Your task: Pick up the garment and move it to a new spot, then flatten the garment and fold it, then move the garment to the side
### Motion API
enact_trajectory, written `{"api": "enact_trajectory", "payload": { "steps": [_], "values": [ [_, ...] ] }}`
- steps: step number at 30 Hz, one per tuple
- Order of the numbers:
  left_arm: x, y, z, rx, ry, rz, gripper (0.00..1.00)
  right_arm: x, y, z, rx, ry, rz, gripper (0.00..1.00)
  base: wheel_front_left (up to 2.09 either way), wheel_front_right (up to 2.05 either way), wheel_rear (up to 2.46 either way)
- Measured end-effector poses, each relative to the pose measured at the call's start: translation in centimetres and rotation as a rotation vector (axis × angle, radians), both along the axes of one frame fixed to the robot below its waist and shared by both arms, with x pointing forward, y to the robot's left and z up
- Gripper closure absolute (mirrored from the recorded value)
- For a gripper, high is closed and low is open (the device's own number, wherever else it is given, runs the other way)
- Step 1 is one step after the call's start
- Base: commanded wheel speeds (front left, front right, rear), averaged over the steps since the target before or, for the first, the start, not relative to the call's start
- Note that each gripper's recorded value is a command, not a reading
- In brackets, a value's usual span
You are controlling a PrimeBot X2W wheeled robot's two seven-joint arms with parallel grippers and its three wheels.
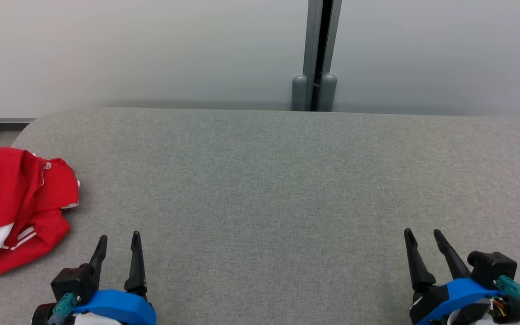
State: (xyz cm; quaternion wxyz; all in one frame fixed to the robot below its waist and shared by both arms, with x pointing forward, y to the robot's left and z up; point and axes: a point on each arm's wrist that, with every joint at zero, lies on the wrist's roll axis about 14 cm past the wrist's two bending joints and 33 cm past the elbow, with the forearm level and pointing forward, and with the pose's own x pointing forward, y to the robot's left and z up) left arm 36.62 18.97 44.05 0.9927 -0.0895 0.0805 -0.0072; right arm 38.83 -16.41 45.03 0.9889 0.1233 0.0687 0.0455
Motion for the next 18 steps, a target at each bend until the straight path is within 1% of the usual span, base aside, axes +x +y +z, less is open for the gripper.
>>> {"api": "enact_trajectory", "payload": {
  "steps": [5,10,18],
  "values": [
    [-0.4,0.1,-0.6,0.034,0.015,0.005,0.00,-0.2,-0.8,-0.9,-0.063,0.021,-0.015,0.00,0.00,0.00,0.00],
    [-0.6,0.0,-0.8,0.061,0.015,-0.002,0.00,-0.3,-1.0,-1.1,-0.099,0.020,-0.017,0.00,0.00,0.00,0.00],
    [-0.6,0.1,-0.8,0.092,0.009,-0.002,0.00,0.0,0.2,-1.8,-0.140,0.026,0.025,0.00,0.00,0.00,0.00]
  ]
}}
